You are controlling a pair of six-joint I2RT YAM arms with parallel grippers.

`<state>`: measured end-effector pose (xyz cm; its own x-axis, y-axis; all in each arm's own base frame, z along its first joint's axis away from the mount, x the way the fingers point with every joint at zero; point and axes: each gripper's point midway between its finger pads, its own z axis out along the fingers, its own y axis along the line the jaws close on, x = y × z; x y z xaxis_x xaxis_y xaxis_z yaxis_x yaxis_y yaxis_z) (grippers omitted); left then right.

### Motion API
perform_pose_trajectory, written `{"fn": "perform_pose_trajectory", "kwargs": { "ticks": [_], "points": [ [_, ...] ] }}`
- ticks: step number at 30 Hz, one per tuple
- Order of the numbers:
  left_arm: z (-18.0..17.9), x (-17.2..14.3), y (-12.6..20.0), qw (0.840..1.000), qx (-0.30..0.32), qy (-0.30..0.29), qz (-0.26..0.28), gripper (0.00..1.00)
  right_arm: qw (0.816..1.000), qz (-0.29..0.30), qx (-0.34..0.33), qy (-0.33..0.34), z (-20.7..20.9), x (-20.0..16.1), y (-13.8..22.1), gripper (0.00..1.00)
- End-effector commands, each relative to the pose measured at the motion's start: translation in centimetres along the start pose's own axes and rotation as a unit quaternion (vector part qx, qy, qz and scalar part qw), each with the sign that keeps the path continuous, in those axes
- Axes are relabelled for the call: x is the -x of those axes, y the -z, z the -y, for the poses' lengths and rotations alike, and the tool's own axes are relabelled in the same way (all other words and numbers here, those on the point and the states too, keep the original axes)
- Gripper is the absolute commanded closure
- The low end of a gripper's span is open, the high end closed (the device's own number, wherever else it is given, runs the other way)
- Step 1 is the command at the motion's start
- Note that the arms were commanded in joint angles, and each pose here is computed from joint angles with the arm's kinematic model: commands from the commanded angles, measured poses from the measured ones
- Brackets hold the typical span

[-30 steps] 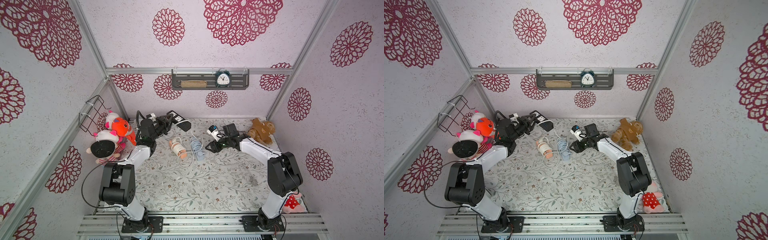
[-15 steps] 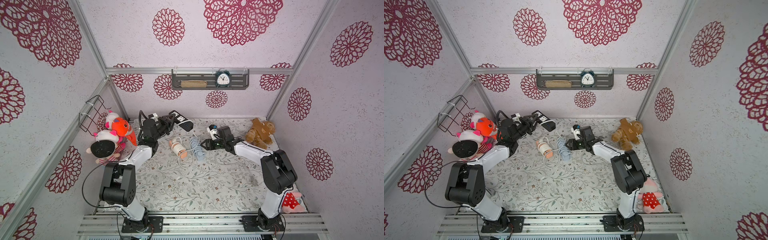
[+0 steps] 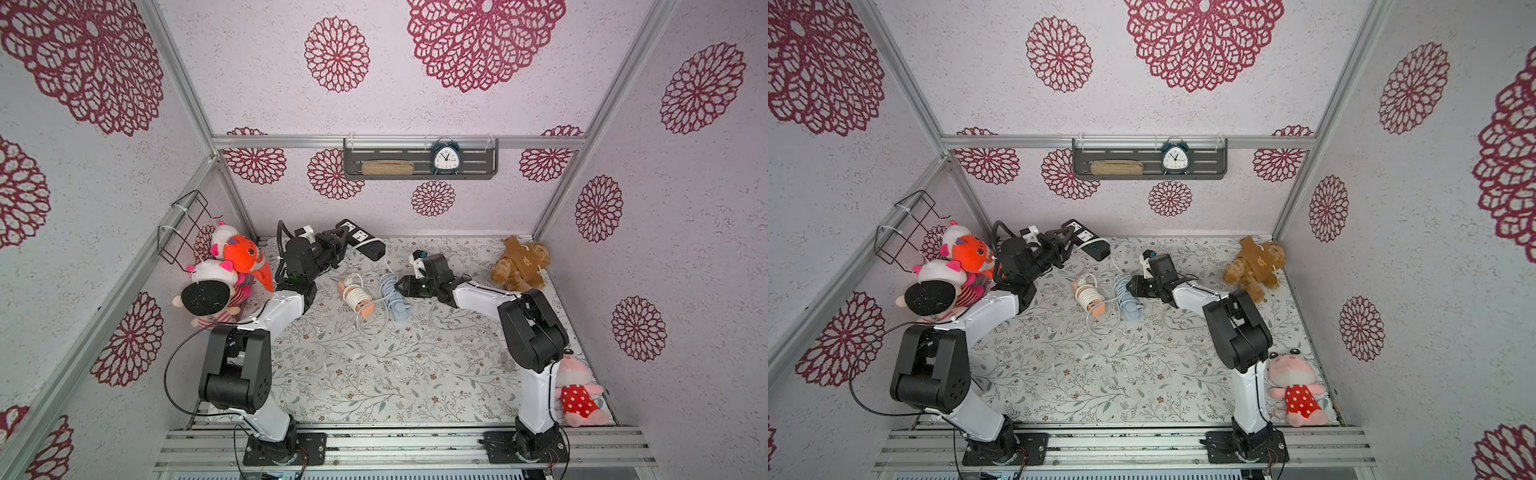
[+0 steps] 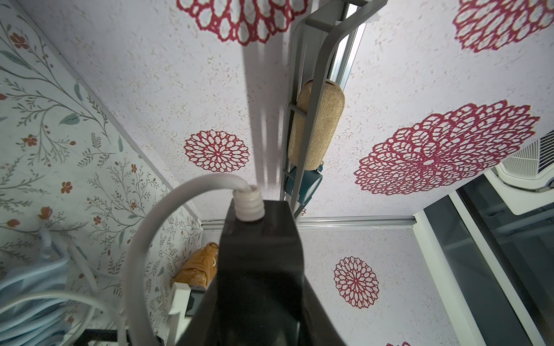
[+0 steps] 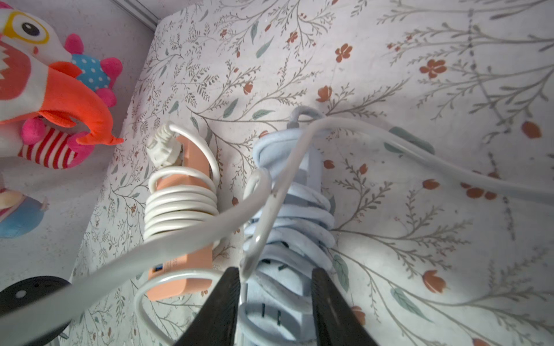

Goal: Unwrap the cord wrapped around the power strip
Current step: Unwrap the power cord from the power strip.

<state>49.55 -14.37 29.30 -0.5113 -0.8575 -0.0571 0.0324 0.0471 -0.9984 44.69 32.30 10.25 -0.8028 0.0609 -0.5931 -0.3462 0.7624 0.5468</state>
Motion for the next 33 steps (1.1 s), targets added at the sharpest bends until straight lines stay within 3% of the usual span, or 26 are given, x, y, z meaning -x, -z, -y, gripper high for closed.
{"fn": "perform_pose_trajectory", "kwargs": {
  "ticks": [1, 11, 17, 24, 33],
  "points": [
    [3.2, -0.2, 0.4, 0.999, -0.048, -0.011, 0.001, 1.00, 0.999, 0.030, 0.007, 0.006, -1.3, 2.1, 0.1, 0.57],
    [3.4, -1.0, 0.2, 0.999, -0.054, -0.007, -0.006, 1.00, 1.000, 0.025, -0.010, 0.008, -0.6, 2.5, -2.0, 0.59],
    [3.3, -0.7, 0.3, 0.999, -0.052, -0.008, -0.002, 1.00, 0.999, 0.022, -0.023, 0.017, -0.3, 2.6, -1.9, 0.83],
    [4.4, 0.9, 0.1, 0.998, -0.053, -0.016, 0.014, 1.00, 0.998, 0.034, -0.035, 0.046, -1.2, 4.1, 0.9, 0.99],
    [8.4, 4.2, 0.3, 0.995, -0.075, -0.033, 0.052, 1.00, 0.995, 0.039, -0.054, 0.075, -0.9, 5.1, 5.5, 1.00]
  ]
}}
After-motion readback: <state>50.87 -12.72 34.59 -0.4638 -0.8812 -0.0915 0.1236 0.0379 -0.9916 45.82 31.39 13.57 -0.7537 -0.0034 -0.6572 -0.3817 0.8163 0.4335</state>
